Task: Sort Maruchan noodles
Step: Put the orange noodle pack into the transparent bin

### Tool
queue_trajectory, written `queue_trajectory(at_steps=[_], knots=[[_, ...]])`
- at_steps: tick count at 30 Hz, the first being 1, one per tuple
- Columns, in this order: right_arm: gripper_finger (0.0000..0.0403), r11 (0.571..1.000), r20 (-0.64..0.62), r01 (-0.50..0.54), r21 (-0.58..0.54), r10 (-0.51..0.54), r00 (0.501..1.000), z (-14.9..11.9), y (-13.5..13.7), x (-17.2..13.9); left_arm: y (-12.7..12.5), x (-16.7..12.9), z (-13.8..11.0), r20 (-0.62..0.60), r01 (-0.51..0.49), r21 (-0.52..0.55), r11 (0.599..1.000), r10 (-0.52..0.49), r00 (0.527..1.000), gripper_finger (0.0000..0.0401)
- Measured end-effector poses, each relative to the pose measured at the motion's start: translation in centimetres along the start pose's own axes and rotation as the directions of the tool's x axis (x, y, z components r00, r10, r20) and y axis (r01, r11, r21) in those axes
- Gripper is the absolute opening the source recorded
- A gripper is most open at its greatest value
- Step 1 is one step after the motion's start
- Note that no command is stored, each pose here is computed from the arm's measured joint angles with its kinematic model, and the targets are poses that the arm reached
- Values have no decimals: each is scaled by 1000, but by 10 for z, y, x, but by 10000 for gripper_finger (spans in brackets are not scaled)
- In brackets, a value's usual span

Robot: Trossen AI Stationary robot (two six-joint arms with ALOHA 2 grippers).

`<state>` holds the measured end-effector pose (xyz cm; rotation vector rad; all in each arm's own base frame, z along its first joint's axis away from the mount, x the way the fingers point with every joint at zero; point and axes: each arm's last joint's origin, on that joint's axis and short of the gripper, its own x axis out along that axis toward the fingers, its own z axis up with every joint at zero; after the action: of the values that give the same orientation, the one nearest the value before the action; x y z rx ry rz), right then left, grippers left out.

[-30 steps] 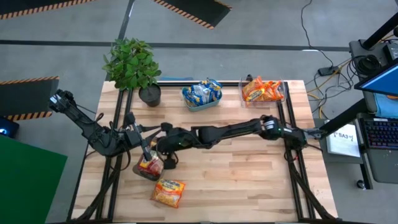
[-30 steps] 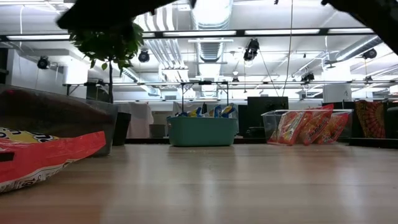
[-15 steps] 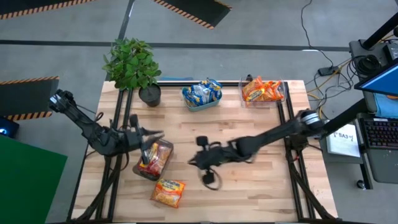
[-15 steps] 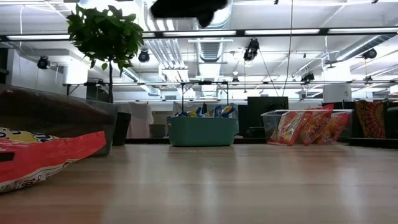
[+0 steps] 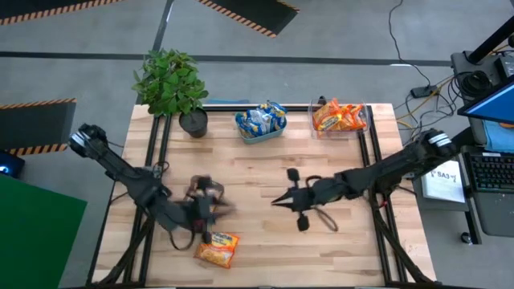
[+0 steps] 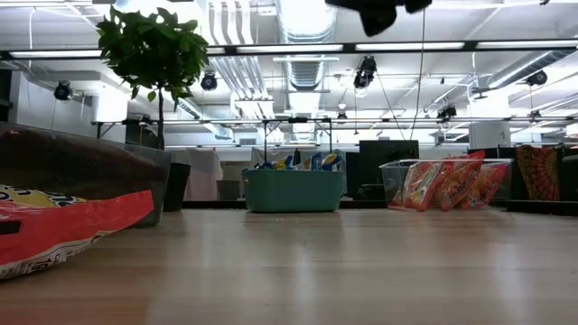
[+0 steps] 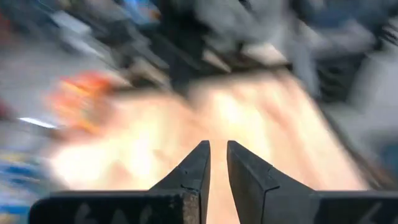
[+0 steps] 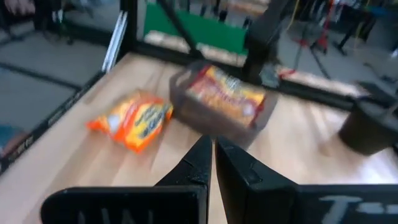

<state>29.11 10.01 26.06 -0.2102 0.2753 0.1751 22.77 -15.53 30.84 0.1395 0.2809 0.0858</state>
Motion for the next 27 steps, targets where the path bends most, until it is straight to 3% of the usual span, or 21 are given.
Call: queue_trajectory(at_steps=[2, 4, 9, 12, 14, 16, 21, 27], knots=[[12, 1000, 47, 6, 11, -7, 999, 5, -3, -13, -11, 10, 0, -148, 144, -40, 989, -148, 978, 37], [12, 1000, 95, 3, 26, -5, 995, 9, -5, -23, -22, 19, -1, -316, 230, -124, 965, -258, 913, 37], [12, 999, 133, 1, 52, -8, 991, 9, -6, -34, -52, 43, -24, -710, 186, -179, 966, -258, 655, 37], [12, 998, 170, -2, 57, -8, 985, 13, -5, -35, -74, 59, -34, -812, 220, -207, 953, -293, 505, 37], [12, 999, 190, -4, 54, -7, 982, 14, -4, -33, -87, 71, -40, -843, 266, -214, 940, -315, 435, 37], [12, 999, 196, -2, 51, -8, 980, 15, -4, -33, -97, 81, -43, -852, 310, -213, 927, -331, 405, 37], [12, 999, 196, -6, 53, -5, 981, 15, -4, -34, -106, 96, -48, -856, 364, -191, 912, -336, 392, 37], [12, 998, 184, -13, 66, 0, 983, 14, -4, -34, -107, 111, -63, -847, 398, -287, 871, -425, 319, 37]])
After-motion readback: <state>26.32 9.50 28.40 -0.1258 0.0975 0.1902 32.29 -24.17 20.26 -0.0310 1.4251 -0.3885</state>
